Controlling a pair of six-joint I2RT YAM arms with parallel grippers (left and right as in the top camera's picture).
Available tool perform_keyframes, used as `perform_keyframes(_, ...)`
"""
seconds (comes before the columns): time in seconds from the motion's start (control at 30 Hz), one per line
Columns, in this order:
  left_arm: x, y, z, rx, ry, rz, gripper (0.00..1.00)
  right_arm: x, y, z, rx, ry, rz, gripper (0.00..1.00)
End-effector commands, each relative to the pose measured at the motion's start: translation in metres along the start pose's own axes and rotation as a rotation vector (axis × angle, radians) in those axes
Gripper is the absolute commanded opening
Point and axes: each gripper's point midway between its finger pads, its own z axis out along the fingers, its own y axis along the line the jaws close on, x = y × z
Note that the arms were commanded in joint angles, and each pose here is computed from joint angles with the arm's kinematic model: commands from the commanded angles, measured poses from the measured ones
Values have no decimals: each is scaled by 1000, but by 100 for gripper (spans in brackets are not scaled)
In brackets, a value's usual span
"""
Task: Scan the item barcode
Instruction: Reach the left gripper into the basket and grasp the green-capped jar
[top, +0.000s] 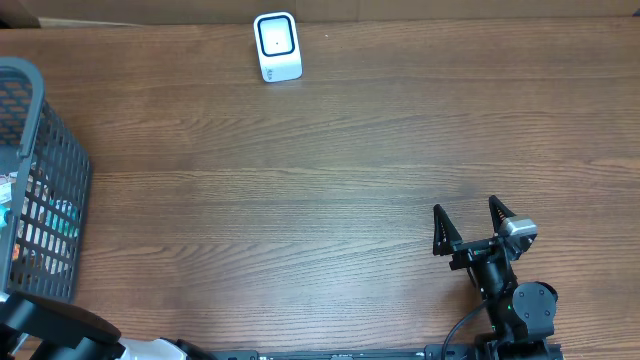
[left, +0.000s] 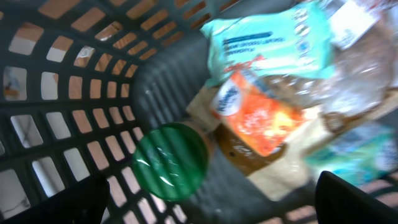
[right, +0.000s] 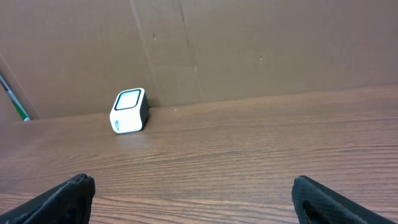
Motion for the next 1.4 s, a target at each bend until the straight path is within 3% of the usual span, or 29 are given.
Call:
perform_keyframes(0.0,9,16,12,-55,25,117,92,2,-1,0,6,-5,-2,100)
perform_keyframes(0.3,4,36,31,-65,-21,96,95,2,-1,0,6,-5,-2,100)
perform_keyframes(0.43,6,25,43,-4,-31,158,93,2,-1,0,6,-5,-2,100)
perform_keyframes(1.1,51,17,108,2,204,159,90,2,-1,0,6,-5,-2,100)
perform_keyframes(1.37,54,14,116,12,224,148,62,2,-1,0,6,-5,-2,100)
